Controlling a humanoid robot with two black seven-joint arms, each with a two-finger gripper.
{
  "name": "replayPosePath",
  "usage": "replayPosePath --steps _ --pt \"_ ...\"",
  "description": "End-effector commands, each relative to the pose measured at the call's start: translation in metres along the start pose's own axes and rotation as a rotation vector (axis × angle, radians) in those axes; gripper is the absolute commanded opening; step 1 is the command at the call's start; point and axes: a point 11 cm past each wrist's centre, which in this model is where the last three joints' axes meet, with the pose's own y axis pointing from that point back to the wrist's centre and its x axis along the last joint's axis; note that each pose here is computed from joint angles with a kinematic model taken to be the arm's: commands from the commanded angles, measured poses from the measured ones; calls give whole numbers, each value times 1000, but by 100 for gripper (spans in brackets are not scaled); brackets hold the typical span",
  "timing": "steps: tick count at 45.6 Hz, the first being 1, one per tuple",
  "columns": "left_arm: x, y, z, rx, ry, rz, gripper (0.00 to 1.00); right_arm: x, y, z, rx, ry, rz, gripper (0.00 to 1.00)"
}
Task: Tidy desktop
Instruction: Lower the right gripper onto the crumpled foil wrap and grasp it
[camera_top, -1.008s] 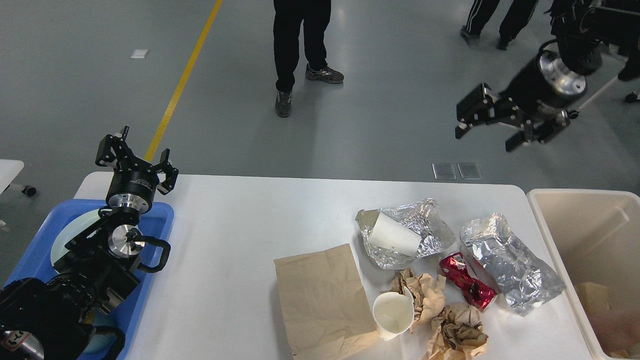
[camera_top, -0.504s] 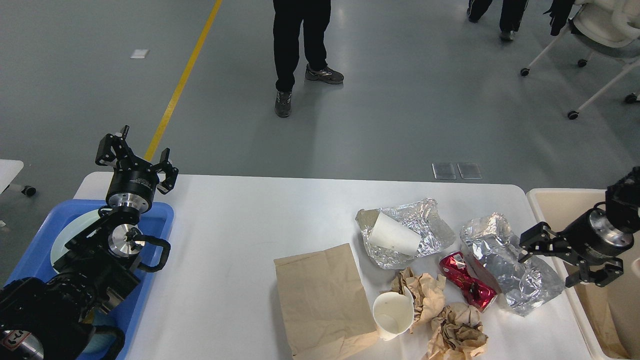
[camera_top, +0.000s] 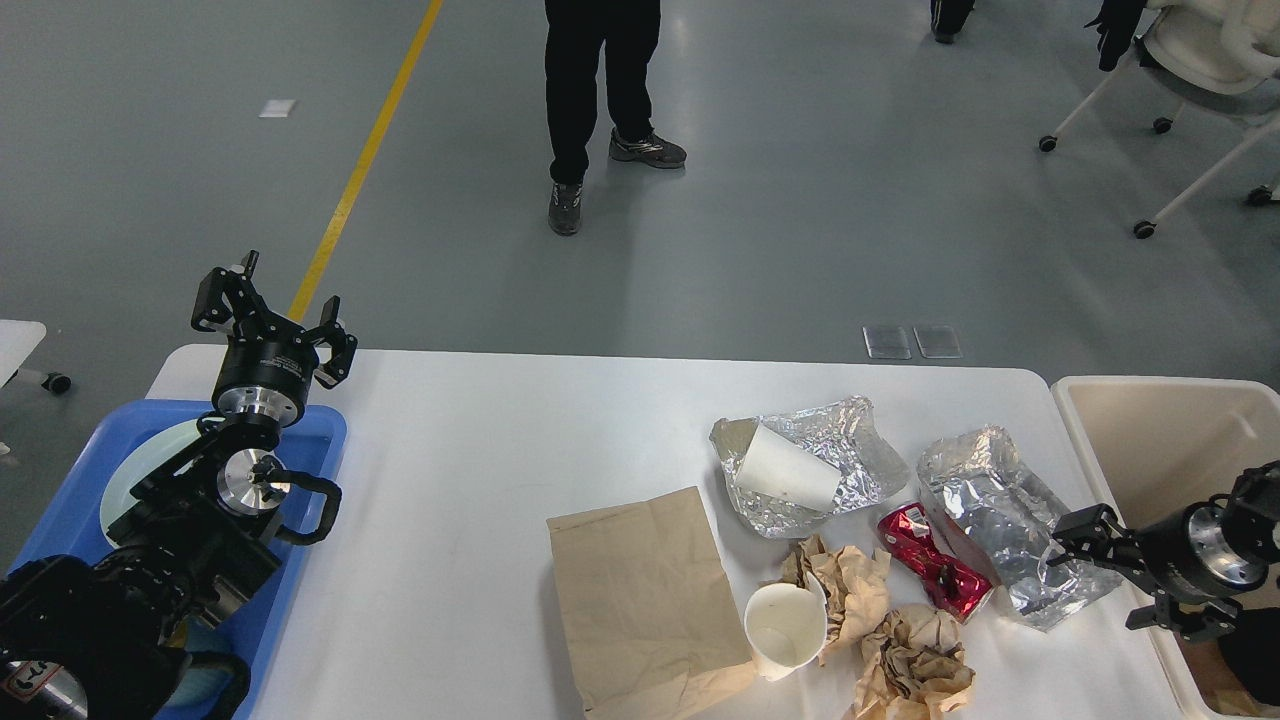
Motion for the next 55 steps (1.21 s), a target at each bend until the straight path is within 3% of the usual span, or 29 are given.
replayPosePath --steps 1,11,14,15,16,19,25,45,55 --pt "1 0 0 1 -1 1 96 -4 -14 6 12 -19 38 100" --pt "1 0 0 1 -1 1 96 -1 -17 2 39 -30 89 100" --pt "0 0 0 0 0 0 96 1 -17 0 47 -31 108 92" --pt "0 0 0 0 0 0 96 1 -18 1 46 -31 110 86" --pt "0 0 0 0 0 0 96 0 -18 2 43 -32 107 59" --pt "1 0 0 1 -1 1 96 -2 -19 4 35 -31 102 28" --pt "0 0 0 0 0 0 96 -2 -19 2 41 -35 103 0" --pt "1 0 0 1 -1 1 96 11 -9 -16 128 -118 143 0" --pt "1 0 0 1 -1 1 96 37 22 -36 190 -121 197 0"
